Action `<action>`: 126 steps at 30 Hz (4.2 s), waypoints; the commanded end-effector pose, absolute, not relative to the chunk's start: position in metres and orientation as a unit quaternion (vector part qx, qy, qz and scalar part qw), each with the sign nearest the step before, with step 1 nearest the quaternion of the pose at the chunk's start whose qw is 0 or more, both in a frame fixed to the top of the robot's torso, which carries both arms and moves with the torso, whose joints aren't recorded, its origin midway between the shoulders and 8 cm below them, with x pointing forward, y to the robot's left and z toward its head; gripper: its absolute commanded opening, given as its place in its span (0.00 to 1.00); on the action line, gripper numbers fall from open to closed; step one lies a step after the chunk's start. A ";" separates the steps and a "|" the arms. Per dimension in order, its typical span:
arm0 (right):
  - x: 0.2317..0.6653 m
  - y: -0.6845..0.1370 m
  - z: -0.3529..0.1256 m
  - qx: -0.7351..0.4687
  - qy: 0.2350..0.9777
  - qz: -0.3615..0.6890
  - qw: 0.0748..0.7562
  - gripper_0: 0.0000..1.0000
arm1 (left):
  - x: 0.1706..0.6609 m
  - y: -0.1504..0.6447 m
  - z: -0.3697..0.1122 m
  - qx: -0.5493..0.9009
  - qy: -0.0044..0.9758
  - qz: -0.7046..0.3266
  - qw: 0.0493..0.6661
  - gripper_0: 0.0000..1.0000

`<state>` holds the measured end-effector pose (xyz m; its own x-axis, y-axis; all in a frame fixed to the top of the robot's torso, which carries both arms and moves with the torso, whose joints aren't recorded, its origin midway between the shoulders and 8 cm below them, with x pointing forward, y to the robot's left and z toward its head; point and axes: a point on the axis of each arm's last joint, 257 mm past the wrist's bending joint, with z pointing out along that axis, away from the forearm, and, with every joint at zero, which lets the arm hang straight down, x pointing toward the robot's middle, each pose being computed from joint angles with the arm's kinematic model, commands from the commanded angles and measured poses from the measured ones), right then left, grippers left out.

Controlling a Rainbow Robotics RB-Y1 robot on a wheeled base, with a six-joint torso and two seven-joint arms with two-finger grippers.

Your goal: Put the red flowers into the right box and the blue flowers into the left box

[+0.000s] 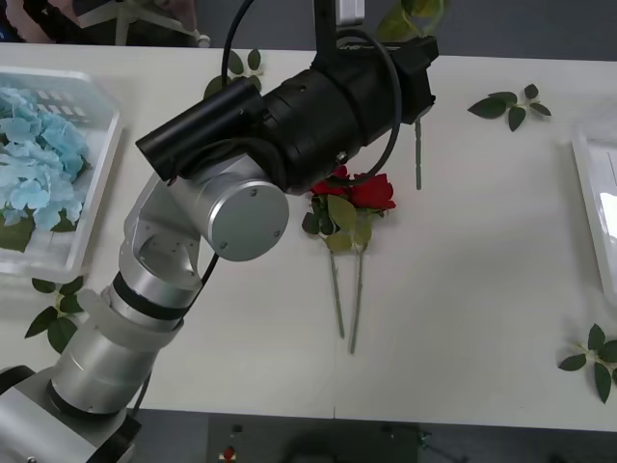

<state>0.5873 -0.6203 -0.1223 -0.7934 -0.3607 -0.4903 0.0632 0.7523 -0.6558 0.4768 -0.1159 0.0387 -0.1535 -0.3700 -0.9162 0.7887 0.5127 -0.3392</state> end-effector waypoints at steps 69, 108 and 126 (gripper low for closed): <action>0.406 -0.163 -0.052 -0.367 0.641 0.454 0.498 1.00 | 0.439 -0.143 0.046 0.201 0.592 -0.523 0.579 0.00; 0.426 -0.043 -0.057 -0.408 0.573 0.439 0.559 0.00 | 0.439 -0.143 0.046 0.201 0.592 -0.523 0.579 1.00; 0.428 -0.054 -0.068 -0.416 0.589 0.425 0.547 0.00 | 0.459 -0.063 0.039 0.199 0.610 -0.492 0.588 1.00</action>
